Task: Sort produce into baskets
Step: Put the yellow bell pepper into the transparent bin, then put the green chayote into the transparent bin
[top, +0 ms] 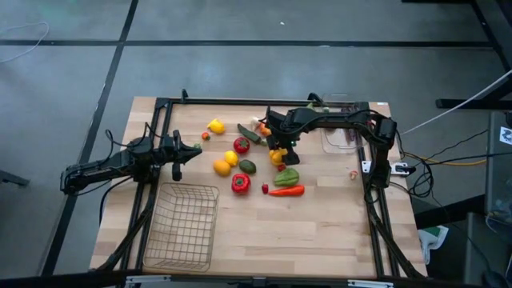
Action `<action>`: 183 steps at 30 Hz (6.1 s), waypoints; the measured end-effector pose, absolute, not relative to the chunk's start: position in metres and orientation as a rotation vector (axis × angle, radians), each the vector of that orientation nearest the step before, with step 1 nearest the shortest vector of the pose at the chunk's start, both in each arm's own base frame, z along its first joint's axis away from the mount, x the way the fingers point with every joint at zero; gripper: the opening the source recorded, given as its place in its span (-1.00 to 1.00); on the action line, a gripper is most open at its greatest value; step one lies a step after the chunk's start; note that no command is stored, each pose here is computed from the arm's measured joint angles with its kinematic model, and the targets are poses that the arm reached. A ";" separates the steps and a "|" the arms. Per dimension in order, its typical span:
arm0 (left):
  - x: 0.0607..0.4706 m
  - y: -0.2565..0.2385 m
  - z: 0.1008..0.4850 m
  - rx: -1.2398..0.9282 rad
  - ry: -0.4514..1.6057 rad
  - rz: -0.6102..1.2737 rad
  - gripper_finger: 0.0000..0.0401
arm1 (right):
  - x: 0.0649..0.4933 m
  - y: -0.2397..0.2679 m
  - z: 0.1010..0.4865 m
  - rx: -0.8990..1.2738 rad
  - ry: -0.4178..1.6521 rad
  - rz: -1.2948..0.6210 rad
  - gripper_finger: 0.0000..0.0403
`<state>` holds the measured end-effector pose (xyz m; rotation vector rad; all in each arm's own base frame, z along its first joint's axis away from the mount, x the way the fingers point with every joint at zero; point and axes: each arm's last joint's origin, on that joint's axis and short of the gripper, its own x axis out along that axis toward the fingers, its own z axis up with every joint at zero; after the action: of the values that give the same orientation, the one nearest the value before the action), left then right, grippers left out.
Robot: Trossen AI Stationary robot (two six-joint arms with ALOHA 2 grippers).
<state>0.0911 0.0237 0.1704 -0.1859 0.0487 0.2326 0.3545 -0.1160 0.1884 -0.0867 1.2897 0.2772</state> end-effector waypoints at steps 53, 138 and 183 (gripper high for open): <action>0.091 0.024 0.170 -0.186 0.048 0.233 -0.95 | 0.192 -0.189 0.262 0.375 1.827 -0.228 0.43; 0.091 0.024 0.170 -0.186 0.048 0.233 -0.95 | 0.275 -0.177 0.310 0.354 1.042 0.015 0.83; 0.091 0.024 0.170 -0.186 0.049 0.233 -0.95 | 0.319 -0.016 0.200 -0.014 1.289 0.108 0.83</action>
<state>0.0911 0.0238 0.1703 -0.1859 0.0489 0.2330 0.3186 -0.0160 0.2003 -0.0143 1.2889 0.1083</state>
